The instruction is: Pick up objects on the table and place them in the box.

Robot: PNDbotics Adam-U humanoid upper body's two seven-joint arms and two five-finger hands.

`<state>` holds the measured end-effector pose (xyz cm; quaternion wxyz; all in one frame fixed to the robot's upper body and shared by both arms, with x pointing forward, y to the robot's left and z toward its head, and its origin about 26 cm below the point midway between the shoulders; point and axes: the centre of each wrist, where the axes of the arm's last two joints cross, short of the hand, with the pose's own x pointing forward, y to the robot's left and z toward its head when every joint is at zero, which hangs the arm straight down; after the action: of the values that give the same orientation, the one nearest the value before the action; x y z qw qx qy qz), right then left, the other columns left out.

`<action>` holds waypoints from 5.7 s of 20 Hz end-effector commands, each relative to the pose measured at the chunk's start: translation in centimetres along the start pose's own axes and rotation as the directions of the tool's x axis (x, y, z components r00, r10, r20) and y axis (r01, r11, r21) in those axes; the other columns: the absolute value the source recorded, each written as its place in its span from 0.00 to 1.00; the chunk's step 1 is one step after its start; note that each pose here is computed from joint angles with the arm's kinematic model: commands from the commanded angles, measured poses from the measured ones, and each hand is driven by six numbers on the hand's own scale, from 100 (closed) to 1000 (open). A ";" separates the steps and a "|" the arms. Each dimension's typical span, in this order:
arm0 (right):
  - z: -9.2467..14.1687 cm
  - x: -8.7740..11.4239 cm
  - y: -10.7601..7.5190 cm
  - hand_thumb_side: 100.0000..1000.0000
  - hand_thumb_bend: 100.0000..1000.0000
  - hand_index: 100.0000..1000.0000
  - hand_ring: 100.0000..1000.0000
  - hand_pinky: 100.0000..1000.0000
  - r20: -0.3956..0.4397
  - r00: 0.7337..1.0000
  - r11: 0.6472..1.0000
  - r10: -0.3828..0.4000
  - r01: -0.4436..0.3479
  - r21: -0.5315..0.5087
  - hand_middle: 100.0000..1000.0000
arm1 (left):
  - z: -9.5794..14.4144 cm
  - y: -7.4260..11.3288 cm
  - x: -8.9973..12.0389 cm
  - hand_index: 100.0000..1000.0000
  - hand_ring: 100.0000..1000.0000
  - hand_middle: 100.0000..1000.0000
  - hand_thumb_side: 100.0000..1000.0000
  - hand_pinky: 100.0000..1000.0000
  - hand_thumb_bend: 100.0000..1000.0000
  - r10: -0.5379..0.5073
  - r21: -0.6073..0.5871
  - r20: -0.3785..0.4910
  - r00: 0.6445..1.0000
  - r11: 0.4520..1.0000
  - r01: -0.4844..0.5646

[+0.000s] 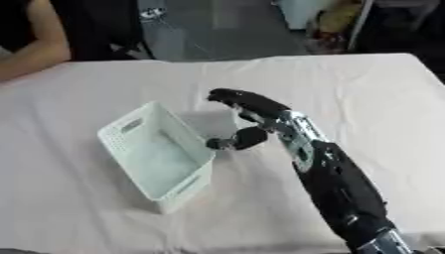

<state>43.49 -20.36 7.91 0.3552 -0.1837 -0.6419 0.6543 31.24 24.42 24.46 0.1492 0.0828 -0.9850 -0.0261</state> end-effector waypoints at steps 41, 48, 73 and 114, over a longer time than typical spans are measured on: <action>1.9 -3.5 -0.4 0.78 0.43 1.00 1.00 0.99 -0.166 0.983 0.994 -0.085 0.073 -0.078 1.00 | -0.8 -0.2 0.5 0.76 0.56 0.62 0.67 0.50 0.05 0.010 -0.010 0.035 0.999 1.000 -0.010; 1.9 -3.8 1.1 0.77 0.43 1.00 1.00 0.92 -0.175 0.980 0.996 -0.089 0.085 -0.031 1.00 | -0.9 -0.2 0.5 0.76 0.56 0.62 0.67 0.50 0.05 0.012 -0.011 0.040 0.999 1.000 -0.011; 1.7 -3.5 2.9 0.00 0.00 0.27 0.18 0.00 -0.159 0.981 0.993 -0.108 0.113 0.022 0.26 | -0.9 -0.3 0.5 0.76 0.56 0.62 0.67 0.50 0.05 0.011 -0.013 0.040 0.999 1.000 -0.011; 1.6 2.4 -10.0 0.35 0.00 0.08 0.00 0.00 0.011 0.998 0.769 0.065 -0.043 -0.637 0.00 | -0.8 -0.3 0.5 0.76 0.56 0.62 0.68 0.50 0.04 0.012 -0.020 0.033 0.999 1.000 -0.011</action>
<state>43.22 -21.68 15.75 0.2849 -0.3053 -0.8068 0.4179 31.26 24.19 24.56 0.1476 0.0786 -0.9854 -0.0317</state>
